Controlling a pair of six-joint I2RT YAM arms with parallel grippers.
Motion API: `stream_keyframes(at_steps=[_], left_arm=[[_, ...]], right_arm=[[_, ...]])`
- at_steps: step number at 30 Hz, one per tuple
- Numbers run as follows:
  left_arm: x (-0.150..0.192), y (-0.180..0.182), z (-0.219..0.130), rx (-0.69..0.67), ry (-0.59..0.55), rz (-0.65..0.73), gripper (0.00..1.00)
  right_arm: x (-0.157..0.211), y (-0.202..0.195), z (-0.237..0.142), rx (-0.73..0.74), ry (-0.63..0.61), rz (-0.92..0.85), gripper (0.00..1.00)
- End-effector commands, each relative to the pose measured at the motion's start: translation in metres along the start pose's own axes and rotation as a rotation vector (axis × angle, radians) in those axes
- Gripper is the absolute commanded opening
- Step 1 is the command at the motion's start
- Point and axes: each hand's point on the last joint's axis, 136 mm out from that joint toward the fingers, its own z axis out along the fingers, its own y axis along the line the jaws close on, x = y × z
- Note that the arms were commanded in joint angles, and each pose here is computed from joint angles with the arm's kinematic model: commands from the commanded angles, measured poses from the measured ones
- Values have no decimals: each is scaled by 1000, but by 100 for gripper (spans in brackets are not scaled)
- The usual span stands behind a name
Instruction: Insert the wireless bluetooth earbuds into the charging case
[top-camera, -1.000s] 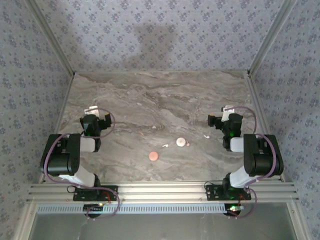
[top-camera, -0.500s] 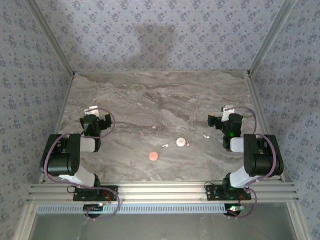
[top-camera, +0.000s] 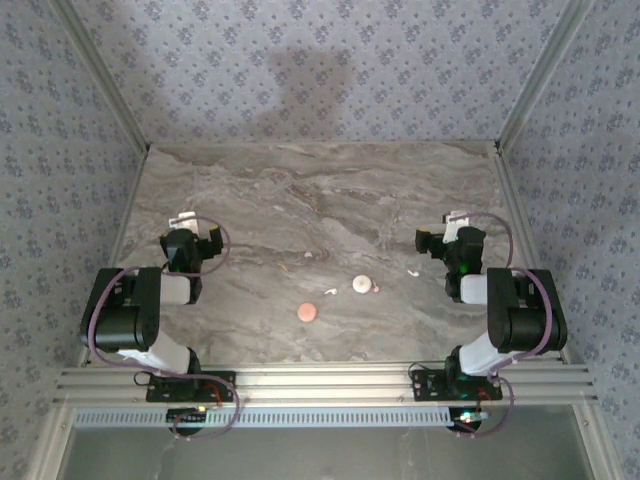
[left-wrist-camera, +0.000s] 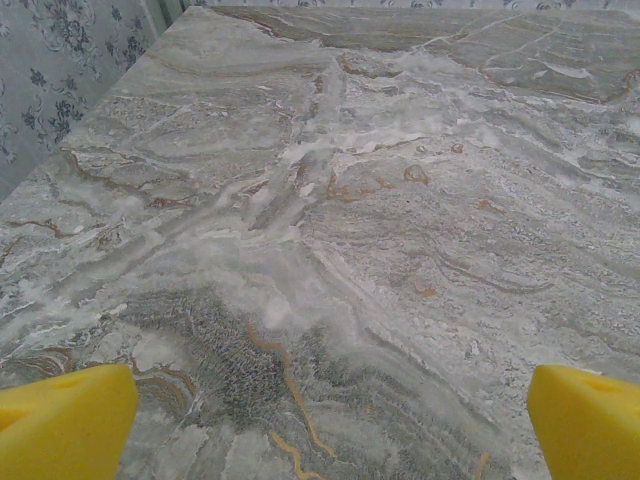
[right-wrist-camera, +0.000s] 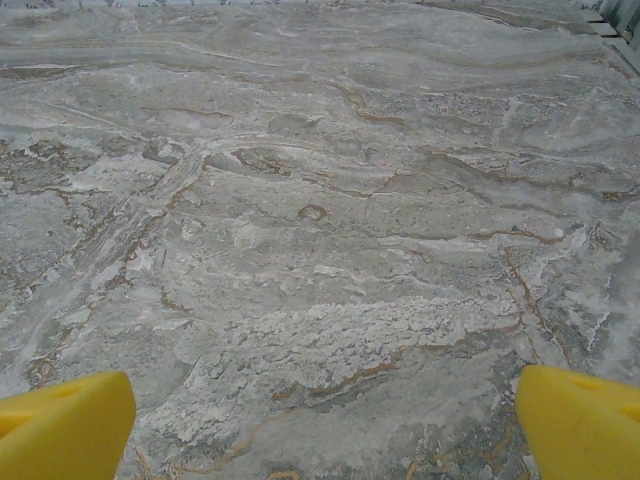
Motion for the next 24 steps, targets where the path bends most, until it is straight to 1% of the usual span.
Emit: stream_keyframes(at_steps=[1, 11, 15, 16, 18, 21, 24], left_arm=[[-16, -3, 1, 12, -40, -4, 100], [-17, -3, 0, 13, -37, 1, 99], [-32, -13, -7, 38, -13, 47, 97], [-38, -16, -10, 47, -6, 62, 97], [-52, -21, -18, 49, 6, 74, 96], [-74, -27, -33, 74, 18, -8, 94], [-90, -42, -47, 136, 49, -72, 92]], right_arm=[[-8, -1, 1, 9, -17, 9, 100], [-9, 0, 1, 4, -19, 7, 100], [-26, 13, -4, -23, 3, -52, 100], [-32, 16, -7, -15, 40, -56, 100], [-40, 20, -13, 4, 146, 0, 100], [-47, 38, -26, -25, 325, 53, 100], [-49, 64, -41, -29, 434, 35, 100]])
